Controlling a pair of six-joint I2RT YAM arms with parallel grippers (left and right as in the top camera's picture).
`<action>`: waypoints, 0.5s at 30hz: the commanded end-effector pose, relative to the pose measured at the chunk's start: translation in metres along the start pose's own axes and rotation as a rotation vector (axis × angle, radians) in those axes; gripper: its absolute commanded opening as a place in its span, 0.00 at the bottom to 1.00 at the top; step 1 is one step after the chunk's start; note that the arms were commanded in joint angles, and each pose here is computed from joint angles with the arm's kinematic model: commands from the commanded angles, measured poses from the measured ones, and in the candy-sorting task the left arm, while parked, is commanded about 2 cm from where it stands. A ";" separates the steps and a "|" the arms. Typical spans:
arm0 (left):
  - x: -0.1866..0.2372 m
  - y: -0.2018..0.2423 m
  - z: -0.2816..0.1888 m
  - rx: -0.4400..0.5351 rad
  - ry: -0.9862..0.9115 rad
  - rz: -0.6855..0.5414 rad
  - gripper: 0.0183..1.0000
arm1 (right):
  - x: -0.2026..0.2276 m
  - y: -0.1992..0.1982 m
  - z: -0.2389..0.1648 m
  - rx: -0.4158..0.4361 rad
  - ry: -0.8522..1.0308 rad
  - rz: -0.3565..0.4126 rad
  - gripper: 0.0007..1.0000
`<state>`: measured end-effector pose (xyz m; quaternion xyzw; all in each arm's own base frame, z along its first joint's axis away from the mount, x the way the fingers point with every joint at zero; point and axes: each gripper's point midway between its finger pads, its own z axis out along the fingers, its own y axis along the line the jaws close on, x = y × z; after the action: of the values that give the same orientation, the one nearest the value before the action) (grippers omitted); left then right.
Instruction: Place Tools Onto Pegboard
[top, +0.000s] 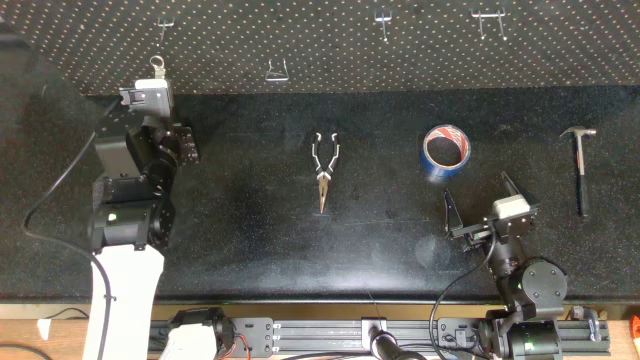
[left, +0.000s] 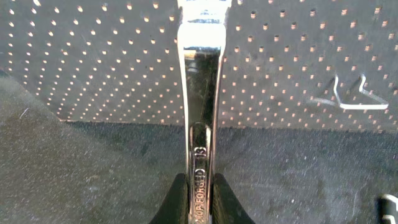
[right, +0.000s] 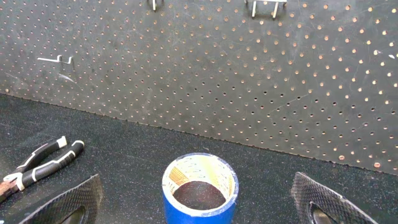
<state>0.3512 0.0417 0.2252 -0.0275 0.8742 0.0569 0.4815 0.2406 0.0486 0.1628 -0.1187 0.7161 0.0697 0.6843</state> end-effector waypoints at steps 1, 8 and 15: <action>-0.005 0.014 0.013 -0.079 -0.014 -0.046 0.01 | 0.002 -0.001 0.000 0.005 0.001 -0.010 1.00; 0.002 0.013 0.037 -0.081 0.013 -0.043 0.01 | 0.002 -0.001 0.000 0.005 0.000 -0.010 1.00; 0.003 0.017 0.048 -0.107 0.013 -0.039 0.01 | 0.002 -0.001 0.000 0.005 0.001 -0.010 1.00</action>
<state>0.3863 0.0581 0.1952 -0.0588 0.8772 0.0823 0.4693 0.2406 0.0486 0.1627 -0.1187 0.7162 0.0697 0.6841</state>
